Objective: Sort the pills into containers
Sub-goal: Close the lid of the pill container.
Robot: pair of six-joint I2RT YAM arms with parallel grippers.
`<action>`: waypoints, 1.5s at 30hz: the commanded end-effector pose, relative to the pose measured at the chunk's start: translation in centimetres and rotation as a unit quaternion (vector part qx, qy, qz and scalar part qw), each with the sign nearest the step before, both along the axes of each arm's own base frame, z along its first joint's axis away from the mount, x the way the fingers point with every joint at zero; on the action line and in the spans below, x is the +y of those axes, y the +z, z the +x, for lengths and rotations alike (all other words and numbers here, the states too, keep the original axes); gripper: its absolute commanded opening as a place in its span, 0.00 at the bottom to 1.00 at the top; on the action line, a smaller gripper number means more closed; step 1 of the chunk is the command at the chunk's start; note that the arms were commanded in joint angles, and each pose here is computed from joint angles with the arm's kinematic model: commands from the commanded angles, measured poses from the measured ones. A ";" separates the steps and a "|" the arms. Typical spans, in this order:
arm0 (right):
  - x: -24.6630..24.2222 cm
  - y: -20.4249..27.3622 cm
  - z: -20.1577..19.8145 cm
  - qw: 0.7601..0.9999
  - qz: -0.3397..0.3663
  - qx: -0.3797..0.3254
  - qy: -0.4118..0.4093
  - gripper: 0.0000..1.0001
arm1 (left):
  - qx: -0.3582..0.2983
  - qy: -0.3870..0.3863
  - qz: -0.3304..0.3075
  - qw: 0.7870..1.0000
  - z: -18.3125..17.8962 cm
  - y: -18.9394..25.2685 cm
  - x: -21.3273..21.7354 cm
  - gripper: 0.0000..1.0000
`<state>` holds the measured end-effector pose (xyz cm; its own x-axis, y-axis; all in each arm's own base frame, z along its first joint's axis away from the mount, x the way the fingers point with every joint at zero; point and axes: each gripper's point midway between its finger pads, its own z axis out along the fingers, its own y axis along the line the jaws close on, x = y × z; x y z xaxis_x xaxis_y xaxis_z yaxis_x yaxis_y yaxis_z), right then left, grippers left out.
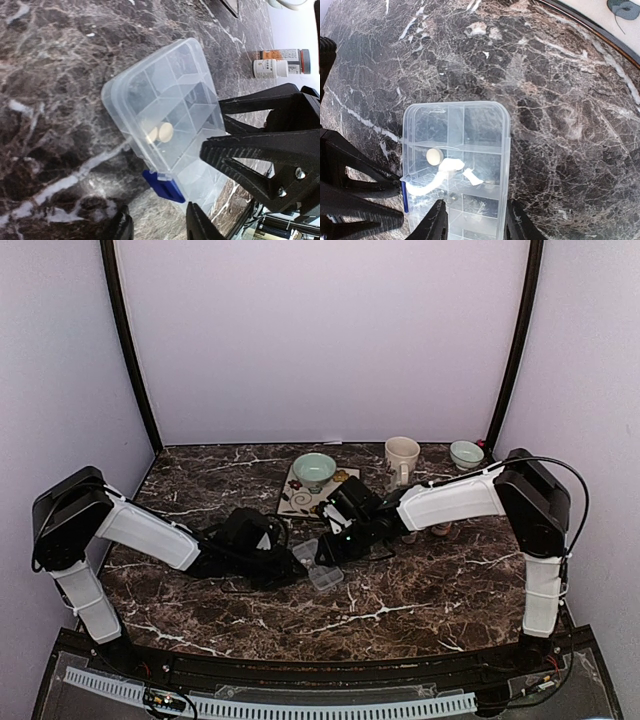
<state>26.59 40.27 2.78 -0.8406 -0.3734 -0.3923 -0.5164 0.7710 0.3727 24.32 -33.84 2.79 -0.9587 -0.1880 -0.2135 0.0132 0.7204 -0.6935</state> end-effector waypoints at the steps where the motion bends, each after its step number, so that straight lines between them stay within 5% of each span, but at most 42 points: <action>1: -3.8 -6.1 -4.6 0.992 -0.100 0.078 0.018 0.37 | 0.013 0.017 0.062 0.998 -0.4 -2.2 3.1 0.31; 5: -3.9 -6.2 -4.6 0.992 -0.100 0.079 0.018 0.37 | 0.005 0.020 0.049 0.999 0.4 -1.6 2.6 0.03; 8: -3.8 -6.1 -4.6 0.992 -0.099 0.079 0.017 0.37 | 0.003 0.016 0.046 0.999 0.7 -1.3 2.2 0.00; 45: -2.6 -7.8 -7.7 0.986 -0.106 0.113 0.059 0.30 | 0.037 -0.012 -0.021 0.999 2.9 -2.7 -5.8 0.00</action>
